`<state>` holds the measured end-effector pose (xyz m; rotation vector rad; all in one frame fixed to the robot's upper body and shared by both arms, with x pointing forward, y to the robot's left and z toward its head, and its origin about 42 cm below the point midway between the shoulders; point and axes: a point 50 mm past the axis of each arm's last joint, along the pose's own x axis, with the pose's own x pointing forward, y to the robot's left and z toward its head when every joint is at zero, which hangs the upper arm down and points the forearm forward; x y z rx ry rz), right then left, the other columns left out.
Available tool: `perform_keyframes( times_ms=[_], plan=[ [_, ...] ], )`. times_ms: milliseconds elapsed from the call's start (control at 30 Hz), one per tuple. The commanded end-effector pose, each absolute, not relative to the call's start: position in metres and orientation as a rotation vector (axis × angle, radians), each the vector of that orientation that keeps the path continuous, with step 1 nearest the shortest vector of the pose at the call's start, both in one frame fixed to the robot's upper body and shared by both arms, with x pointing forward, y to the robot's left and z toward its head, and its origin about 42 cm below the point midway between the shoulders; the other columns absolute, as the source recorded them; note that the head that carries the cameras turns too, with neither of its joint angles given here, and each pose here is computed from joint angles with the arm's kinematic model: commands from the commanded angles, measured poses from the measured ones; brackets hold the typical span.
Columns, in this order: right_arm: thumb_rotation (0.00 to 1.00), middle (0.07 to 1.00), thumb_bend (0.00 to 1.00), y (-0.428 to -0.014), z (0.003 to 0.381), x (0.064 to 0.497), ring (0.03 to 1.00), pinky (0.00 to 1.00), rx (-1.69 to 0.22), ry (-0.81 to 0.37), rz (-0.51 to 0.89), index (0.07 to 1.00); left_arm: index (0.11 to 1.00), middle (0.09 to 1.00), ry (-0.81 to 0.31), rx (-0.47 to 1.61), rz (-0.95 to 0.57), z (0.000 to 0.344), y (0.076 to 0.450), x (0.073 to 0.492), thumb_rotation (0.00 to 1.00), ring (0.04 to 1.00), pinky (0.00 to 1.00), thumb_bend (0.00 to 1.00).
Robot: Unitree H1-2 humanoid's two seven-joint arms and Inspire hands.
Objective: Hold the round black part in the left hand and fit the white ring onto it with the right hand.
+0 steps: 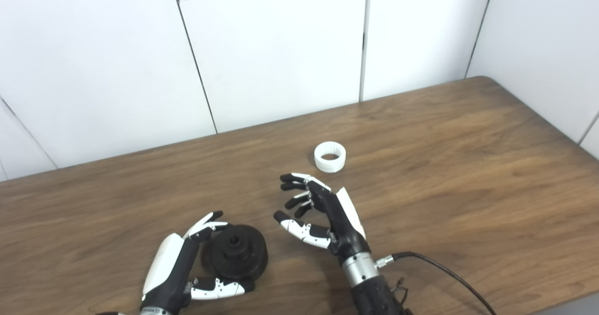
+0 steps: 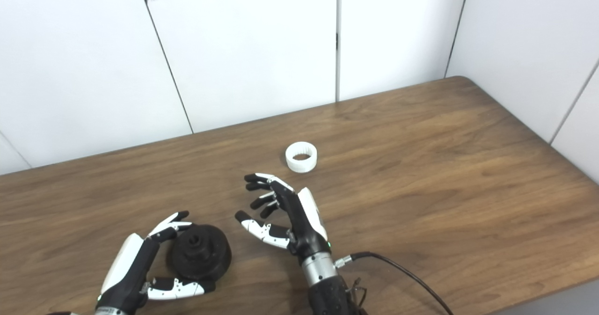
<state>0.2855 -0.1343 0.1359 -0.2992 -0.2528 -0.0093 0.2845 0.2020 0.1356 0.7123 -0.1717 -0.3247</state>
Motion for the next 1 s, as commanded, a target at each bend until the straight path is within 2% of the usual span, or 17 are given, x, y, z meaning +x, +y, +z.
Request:
perform_keyframes(
  times_ms=[0, 167, 333, 367, 567, 833, 967],
  plan=[
    [0.28, 0.718, 0.55, -0.136, 0.146, 0.293, 0.602, 0.48, -0.313, -0.298, -0.034, 0.744, 0.584, 0.916, -0.169, 0.709, -0.335, 0.136, 0.204, 0.283, 0.24, 0.915, 0.78, 0.84],
    [0.28, 0.722, 0.54, -0.150, 0.157, 0.303, 0.653, 0.54, -0.365, -0.335, -0.069, 0.732, 0.583, 0.914, -0.168, 0.714, -0.335, 0.135, 0.203, 0.282, 0.25, 0.918, 0.79, 0.85],
    [0.35, 0.732, 0.54, -0.170, 0.174, 0.318, 0.662, 0.54, -0.456, -0.351, -0.120, 0.745, 0.586, 0.914, -0.168, 0.715, -0.336, 0.134, 0.203, 0.282, 0.25, 0.919, 0.80, 0.85],
    [0.39, 0.737, 0.55, -0.174, 0.177, 0.321, 0.670, 0.56, -0.485, -0.347, -0.127, 0.747, 0.586, 0.915, -0.168, 0.714, -0.336, 0.134, 0.203, 0.282, 0.25, 0.920, 0.81, 0.85],
    [0.40, 0.780, 0.57, -0.196, 0.198, 0.339, 0.744, 0.67, -0.579, -0.333, -0.164, 0.754, 0.585, 0.917, -0.158, 0.718, -0.339, 0.132, 0.202, 0.282, 0.25, 0.923, 0.80, 0.84],
    [0.42, 0.808, 0.60, -0.236, 0.235, 0.376, 0.774, 0.66, -0.646, -0.360, -0.211, 0.752, 0.574, 0.915, -0.164, 0.716, -0.342, 0.132, 0.202, 0.283, 0.25, 0.924, 0.81, 0.85],
    [0.42, 0.803, 0.61, -0.252, 0.254, 0.396, 0.743, 0.62, -0.701, -0.363, -0.235, 0.750, 0.571, 0.915, -0.163, 0.714, -0.341, 0.131, 0.203, 0.283, 0.25, 0.925, 0.82, 0.85]
  ],
)
